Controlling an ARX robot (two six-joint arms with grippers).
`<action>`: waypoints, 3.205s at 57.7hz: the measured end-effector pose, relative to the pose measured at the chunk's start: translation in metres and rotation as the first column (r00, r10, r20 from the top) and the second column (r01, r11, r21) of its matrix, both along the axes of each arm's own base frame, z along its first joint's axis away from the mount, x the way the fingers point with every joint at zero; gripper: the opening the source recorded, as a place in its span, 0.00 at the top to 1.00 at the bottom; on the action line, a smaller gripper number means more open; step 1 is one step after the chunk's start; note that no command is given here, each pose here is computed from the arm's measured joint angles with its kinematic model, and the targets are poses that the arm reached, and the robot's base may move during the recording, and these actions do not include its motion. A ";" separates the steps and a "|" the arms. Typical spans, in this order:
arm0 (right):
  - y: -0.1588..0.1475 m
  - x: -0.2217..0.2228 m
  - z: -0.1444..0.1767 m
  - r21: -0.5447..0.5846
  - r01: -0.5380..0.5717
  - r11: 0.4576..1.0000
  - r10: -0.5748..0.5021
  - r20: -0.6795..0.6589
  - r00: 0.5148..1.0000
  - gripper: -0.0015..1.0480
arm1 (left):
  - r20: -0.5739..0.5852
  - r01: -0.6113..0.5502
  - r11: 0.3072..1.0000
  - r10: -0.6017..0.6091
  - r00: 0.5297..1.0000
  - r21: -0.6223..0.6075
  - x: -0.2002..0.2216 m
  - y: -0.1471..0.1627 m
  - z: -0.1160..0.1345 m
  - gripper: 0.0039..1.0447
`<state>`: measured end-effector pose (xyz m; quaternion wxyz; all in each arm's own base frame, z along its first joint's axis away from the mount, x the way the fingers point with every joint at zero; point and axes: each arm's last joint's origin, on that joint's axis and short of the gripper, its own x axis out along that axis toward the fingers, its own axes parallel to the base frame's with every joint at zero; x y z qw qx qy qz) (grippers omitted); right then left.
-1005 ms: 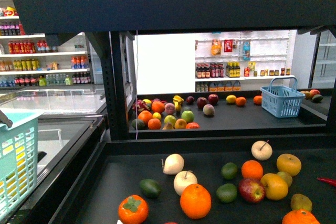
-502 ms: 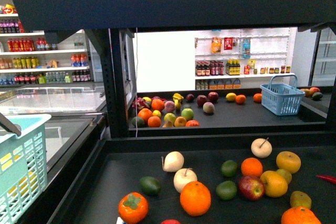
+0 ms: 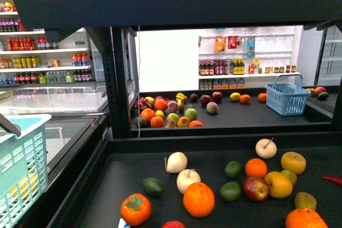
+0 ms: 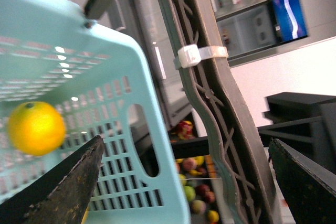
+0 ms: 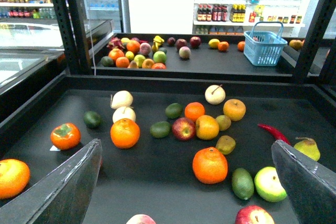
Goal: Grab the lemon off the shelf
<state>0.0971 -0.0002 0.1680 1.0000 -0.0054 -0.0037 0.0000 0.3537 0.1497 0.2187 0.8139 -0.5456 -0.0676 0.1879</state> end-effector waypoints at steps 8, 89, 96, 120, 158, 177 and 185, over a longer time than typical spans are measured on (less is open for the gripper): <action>0.000 0.000 0.000 0.000 0.000 1.000 0.000 0.000 1.000 0.07 | -0.265 0.018 0.979 0.036 0.964 0.201 -0.028 -0.008 0.030 0.08; 0.000 0.000 0.000 0.000 0.000 1.000 0.000 0.001 1.000 0.07 | -0.317 0.383 0.344 -0.234 0.919 0.857 -0.256 -0.149 -0.038 0.98; 0.000 0.000 0.000 0.000 0.000 1.000 0.000 0.001 1.000 0.07 | -0.318 0.384 0.344 -0.234 0.919 0.857 -0.256 -0.149 -0.040 0.98; 0.000 0.000 0.000 0.000 0.000 1.000 0.000 0.001 1.000 0.07 | -0.310 0.377 0.344 -0.234 0.921 0.860 -0.257 -0.149 -0.052 0.97; 0.000 0.000 0.000 0.000 0.000 1.000 0.000 0.001 1.000 0.07 | -0.311 0.377 0.342 -0.233 0.921 0.861 -0.257 -0.149 -0.052 0.08; 0.000 0.000 0.000 0.000 0.000 1.000 0.000 0.001 1.000 0.07 | -0.311 0.377 0.342 -0.233 0.922 0.861 -0.257 -0.149 -0.052 0.08; 0.000 0.000 0.000 0.000 0.000 1.000 0.000 0.001 1.000 0.07 | -0.311 0.377 0.342 -0.233 0.921 0.861 -0.257 -0.149 -0.052 0.08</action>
